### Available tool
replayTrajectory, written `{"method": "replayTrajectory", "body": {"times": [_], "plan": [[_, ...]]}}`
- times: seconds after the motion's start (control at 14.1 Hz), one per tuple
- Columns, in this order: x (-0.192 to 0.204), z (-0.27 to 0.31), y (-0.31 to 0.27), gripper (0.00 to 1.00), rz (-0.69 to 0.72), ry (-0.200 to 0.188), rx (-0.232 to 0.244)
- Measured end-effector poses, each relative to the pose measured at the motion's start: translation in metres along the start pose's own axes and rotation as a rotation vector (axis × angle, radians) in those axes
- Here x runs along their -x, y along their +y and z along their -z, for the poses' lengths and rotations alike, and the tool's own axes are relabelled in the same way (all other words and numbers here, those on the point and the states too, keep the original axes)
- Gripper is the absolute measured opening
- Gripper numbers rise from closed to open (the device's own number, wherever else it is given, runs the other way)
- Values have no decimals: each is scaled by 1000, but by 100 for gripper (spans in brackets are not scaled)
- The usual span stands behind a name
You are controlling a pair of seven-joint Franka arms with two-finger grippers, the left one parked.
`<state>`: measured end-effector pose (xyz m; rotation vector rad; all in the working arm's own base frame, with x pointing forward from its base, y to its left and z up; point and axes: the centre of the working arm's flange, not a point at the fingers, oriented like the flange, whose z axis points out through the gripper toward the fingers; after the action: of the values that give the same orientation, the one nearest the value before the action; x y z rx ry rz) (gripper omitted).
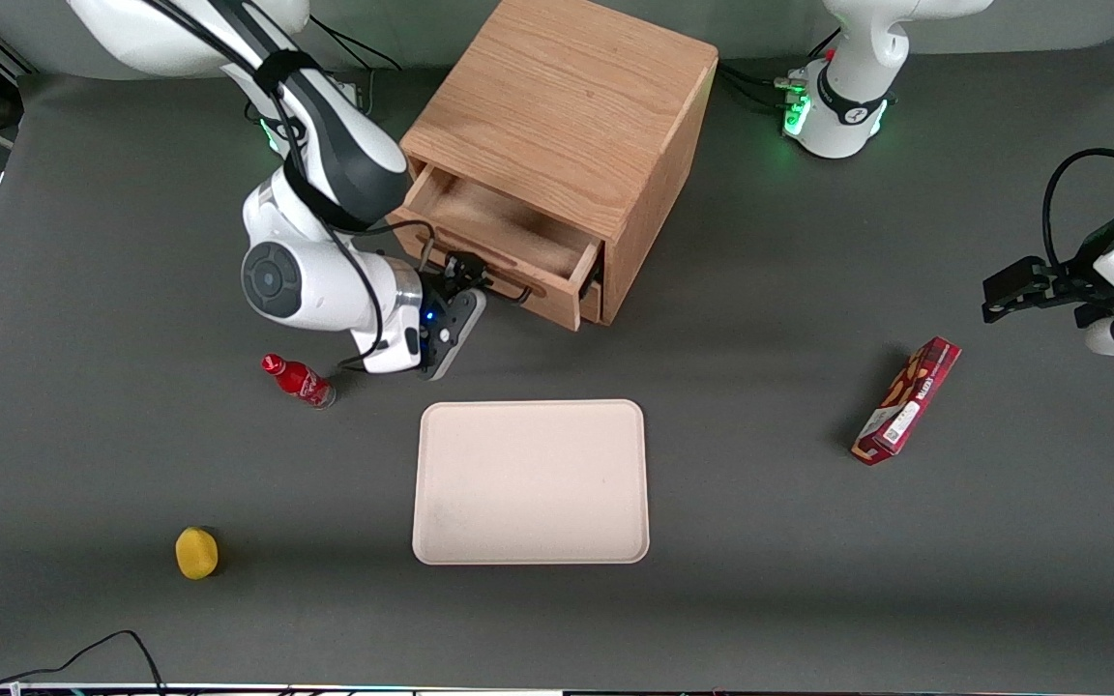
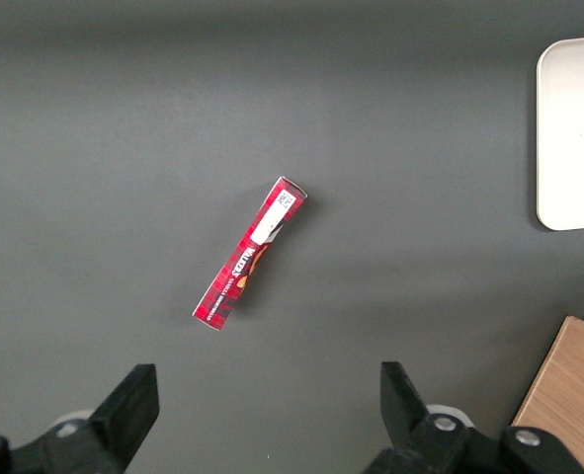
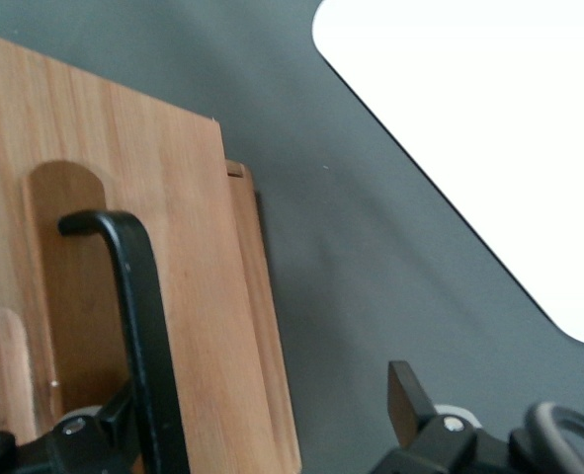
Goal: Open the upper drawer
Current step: 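Pull the handle outward from the cabinet with the right gripper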
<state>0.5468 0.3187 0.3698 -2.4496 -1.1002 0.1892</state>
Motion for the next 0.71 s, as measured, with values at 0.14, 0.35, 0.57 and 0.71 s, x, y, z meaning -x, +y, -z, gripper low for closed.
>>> {"method": "replayTrajectory", "body": {"times": [0.14, 0.35, 0.57, 0.71], "plan": [[-3, 11, 12, 100, -5, -9, -2], [-6, 20, 24, 100, -4, -10, 18], [-12, 23, 33, 100, 4, -9, 36], [-16, 25, 42, 100, 3, -3, 44]]}}
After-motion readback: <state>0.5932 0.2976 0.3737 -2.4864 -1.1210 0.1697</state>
